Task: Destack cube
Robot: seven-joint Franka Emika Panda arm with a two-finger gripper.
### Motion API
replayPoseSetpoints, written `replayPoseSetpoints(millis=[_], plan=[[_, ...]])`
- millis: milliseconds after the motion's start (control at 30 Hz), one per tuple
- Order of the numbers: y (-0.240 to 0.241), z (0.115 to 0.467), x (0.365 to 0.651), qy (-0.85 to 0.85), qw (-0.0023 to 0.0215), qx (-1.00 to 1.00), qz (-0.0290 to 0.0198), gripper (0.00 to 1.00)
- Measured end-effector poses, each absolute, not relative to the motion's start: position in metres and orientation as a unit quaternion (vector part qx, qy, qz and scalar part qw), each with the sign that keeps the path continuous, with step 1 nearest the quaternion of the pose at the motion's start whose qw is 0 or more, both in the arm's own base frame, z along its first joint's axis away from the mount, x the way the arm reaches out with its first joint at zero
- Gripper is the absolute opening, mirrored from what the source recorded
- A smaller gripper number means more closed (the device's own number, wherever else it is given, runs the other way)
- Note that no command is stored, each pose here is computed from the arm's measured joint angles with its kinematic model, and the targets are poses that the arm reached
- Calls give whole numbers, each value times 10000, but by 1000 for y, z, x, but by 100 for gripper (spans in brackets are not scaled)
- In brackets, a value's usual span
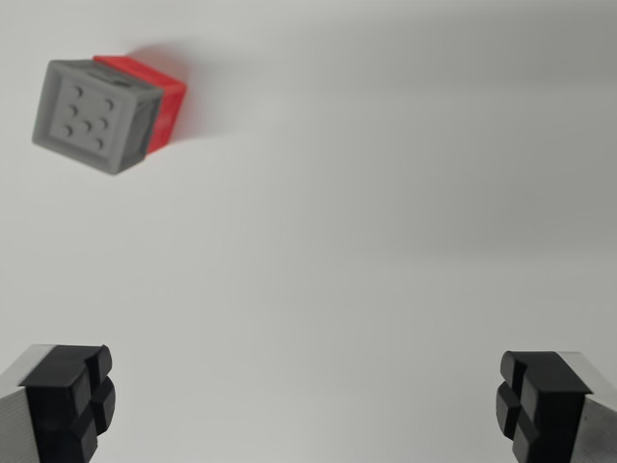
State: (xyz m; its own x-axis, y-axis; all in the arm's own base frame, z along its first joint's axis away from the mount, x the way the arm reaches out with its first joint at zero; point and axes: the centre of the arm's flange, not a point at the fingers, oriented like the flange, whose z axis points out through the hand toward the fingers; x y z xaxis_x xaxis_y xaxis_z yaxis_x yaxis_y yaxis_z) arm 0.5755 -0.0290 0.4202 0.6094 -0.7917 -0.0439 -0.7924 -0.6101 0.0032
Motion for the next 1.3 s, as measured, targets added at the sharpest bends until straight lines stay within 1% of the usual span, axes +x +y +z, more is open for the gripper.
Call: replayPoseSetpoints(millis=[400, 600, 1067, 1300], plan=[[-29, 420, 575, 4416, 82, -8970, 205, 100], [-27, 418, 576, 4441, 78, -8957, 213, 100], [-13, 403, 581, 4614, 75, -8869, 201, 100], [-1, 392, 584, 4749, 77, -8798, 185, 100]])
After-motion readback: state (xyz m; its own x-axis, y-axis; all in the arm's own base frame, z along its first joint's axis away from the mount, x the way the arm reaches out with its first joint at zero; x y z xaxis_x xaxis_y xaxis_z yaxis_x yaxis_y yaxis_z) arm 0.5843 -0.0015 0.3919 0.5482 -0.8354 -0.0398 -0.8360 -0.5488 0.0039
